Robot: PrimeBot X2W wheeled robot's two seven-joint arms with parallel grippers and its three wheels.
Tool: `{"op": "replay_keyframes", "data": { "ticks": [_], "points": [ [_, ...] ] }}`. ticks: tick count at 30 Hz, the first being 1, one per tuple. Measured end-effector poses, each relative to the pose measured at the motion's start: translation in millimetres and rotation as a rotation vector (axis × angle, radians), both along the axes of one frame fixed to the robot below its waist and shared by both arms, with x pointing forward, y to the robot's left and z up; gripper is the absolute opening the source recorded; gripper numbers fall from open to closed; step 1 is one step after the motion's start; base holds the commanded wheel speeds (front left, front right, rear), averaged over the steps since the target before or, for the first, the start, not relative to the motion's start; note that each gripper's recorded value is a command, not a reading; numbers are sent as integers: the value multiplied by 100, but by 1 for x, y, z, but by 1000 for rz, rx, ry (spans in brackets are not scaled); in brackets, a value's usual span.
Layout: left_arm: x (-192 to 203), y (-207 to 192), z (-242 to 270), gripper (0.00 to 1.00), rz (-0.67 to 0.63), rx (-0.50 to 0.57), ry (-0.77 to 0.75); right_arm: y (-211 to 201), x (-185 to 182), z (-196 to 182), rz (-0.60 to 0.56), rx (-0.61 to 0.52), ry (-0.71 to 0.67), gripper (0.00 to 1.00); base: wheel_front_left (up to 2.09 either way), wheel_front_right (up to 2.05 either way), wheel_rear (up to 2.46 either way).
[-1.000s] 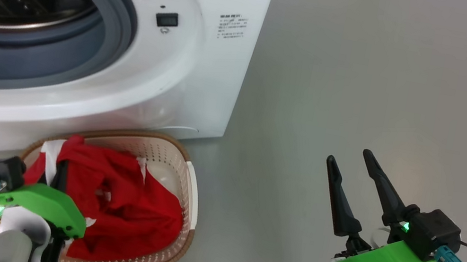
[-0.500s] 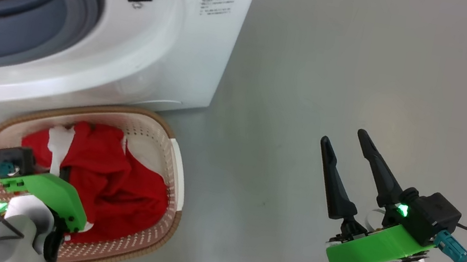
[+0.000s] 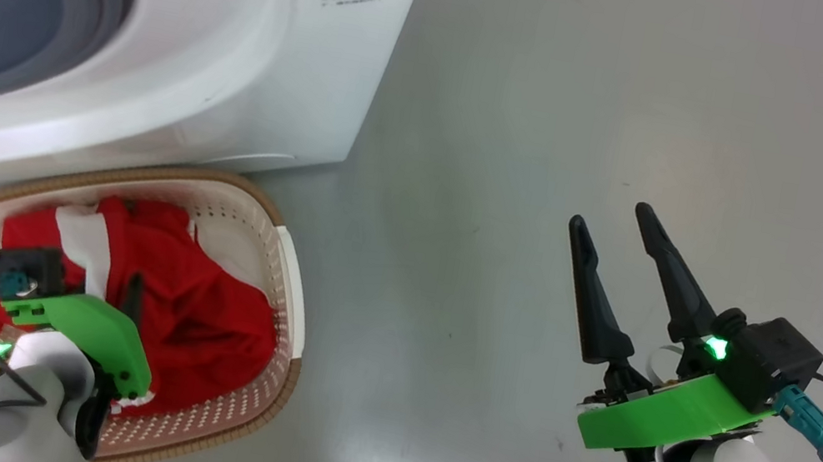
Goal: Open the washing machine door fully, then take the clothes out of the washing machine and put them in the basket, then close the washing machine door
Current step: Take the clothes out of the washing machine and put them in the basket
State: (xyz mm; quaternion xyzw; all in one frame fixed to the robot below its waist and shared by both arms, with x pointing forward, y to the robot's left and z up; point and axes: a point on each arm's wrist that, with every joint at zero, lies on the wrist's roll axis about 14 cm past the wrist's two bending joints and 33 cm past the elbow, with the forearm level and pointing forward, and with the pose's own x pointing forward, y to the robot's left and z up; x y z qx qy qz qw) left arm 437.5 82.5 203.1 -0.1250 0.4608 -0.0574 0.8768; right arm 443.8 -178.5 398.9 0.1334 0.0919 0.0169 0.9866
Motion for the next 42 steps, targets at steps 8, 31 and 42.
{"op": "replay_keyframes", "data": {
  "ticks": [8, 31, 42],
  "points": [
    [16, 5, 30, 100, 30, -20, -129, 3, 2, 19, 5, 5, -49, 100, 0, 0, 0],
    [19, 58, 185, 100, 139, -13, -639, 12, -34, 84, 52, -32, -200, 100, 0, 0, 0],
    [-14, 69, 243, 100, 151, 6, -820, 4, -66, 109, 15, -28, -269, 100, 0, 0, 0]
  ]
}}
